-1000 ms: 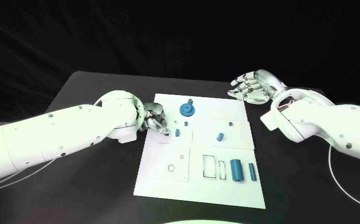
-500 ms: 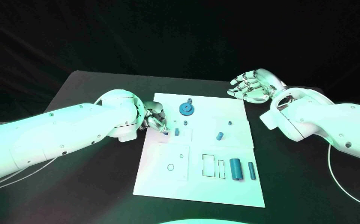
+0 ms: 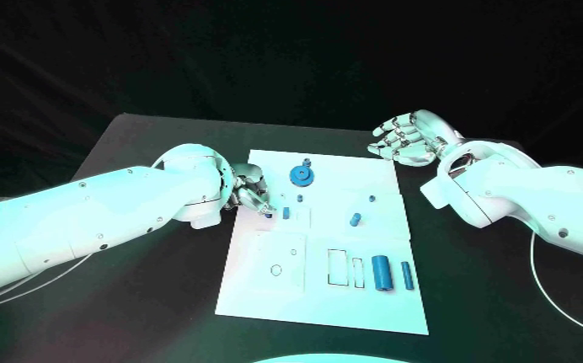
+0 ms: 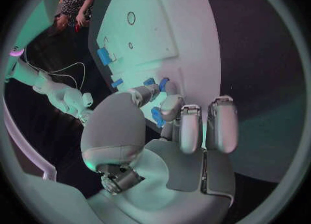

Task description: Assemble the parts on the task board

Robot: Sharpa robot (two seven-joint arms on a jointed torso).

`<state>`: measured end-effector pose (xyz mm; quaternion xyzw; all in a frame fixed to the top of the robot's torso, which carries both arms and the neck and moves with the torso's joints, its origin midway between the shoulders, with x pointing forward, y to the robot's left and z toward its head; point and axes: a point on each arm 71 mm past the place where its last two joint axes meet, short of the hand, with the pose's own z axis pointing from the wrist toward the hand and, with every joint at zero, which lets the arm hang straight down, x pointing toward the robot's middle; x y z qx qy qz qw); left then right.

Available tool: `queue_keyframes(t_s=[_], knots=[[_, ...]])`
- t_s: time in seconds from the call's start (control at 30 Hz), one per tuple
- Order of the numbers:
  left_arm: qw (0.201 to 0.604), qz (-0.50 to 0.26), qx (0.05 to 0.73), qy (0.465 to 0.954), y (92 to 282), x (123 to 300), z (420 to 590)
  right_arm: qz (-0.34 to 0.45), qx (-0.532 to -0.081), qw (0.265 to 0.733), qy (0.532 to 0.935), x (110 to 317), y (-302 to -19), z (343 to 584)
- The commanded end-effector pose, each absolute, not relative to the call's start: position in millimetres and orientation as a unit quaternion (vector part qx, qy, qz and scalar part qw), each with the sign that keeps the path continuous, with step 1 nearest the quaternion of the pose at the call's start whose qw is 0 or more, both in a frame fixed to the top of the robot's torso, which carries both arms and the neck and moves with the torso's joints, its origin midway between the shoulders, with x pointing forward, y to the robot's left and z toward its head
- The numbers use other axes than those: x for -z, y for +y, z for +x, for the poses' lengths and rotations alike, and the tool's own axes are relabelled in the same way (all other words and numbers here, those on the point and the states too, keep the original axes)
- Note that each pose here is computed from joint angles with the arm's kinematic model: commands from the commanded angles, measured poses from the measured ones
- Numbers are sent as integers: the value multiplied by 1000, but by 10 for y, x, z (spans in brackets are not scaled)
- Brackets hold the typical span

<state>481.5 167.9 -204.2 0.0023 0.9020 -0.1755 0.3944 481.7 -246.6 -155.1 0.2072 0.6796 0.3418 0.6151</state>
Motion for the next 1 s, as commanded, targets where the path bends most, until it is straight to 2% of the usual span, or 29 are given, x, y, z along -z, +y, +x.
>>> queue_keyframes(t_s=[0.03, 1.0], knots=[[384, 10, 176, 907, 1660, 2062, 4796, 199, -345, 618, 678, 1544, -2456, 4813], [391, 1, 169, 905, 1719, 2072, 4848, 199, -345, 616, 679, 1546, -2457, 4810]])
